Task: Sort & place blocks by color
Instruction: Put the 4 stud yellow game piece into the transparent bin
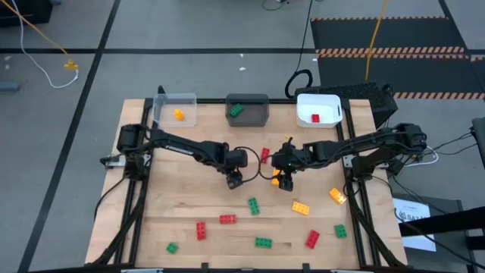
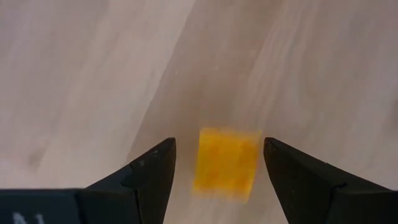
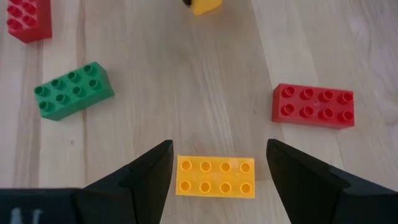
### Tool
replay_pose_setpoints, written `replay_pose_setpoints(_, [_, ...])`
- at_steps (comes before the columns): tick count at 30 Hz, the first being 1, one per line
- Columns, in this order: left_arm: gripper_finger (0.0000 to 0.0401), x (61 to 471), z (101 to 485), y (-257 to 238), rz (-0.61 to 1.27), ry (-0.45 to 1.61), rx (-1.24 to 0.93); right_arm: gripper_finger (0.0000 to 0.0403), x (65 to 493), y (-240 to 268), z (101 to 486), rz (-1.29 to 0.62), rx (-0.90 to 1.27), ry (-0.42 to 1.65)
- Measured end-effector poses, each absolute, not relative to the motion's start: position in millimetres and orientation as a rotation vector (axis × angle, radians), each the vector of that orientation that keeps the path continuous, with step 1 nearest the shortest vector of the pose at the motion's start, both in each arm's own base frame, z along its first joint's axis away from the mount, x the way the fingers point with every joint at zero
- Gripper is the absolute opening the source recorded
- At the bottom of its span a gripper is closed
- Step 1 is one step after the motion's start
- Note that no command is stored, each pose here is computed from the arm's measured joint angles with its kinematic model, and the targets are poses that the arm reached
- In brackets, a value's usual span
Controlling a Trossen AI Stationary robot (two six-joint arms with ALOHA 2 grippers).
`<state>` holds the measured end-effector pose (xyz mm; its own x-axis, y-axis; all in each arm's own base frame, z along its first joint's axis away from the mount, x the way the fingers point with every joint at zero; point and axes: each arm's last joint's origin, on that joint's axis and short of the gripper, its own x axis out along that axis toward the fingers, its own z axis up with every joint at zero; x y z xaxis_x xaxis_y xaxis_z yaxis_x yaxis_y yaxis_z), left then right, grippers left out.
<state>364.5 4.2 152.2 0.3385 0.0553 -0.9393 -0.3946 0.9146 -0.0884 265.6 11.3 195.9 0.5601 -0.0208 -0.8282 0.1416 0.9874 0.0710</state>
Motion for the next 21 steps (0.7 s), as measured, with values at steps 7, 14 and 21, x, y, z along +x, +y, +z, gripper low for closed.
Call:
replay_pose_setpoints(7, [0.0243, 365, 140, -2, 0.292, 1.241, -0.311, 0.0251, 265, 11, 195, -0.098, 0.134, 0.982])
replay_pose_setpoints(14, [0.0243, 364, 135, -2, 0.297, 1.275, -0.255, 0.0251, 265, 11, 195, -0.098, 0.133, 0.985])
replay_pose_setpoints(21, [0.0173, 367, 138, -1, 0.267, 1.258, -0.218, 0.0251, 265, 11, 195, -0.099, 0.133, 0.981])
